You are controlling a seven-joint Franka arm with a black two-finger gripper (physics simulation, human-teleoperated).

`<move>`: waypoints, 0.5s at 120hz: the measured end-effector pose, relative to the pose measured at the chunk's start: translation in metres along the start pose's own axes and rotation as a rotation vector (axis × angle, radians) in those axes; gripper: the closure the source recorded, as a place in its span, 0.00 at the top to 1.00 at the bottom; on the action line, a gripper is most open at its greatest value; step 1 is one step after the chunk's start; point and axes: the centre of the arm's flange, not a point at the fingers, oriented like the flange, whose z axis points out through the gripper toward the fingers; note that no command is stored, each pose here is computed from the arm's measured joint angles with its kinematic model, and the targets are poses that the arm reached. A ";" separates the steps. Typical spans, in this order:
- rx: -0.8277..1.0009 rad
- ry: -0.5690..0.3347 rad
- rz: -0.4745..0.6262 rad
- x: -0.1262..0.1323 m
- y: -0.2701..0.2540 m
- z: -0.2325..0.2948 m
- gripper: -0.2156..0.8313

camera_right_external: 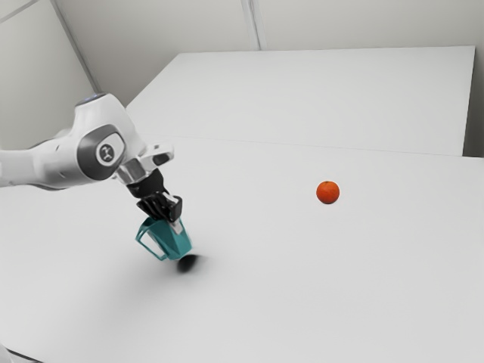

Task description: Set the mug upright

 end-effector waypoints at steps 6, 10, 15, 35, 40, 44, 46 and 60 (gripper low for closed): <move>0.031 0.004 0.004 0.002 0.003 0.000 0.05; 0.052 0.010 0.010 0.003 0.006 0.000 0.05; 0.074 0.021 0.015 0.005 0.009 0.000 0.05; 0.121 0.061 0.002 0.009 0.015 0.001 0.05; 0.125 0.064 -0.012 0.010 0.014 0.005 0.05; 0.128 0.063 -0.024 0.011 0.014 0.010 0.05; 0.129 0.064 -0.029 0.012 0.013 0.011 0.05; 0.135 0.066 -0.072 0.015 0.011 0.022 0.05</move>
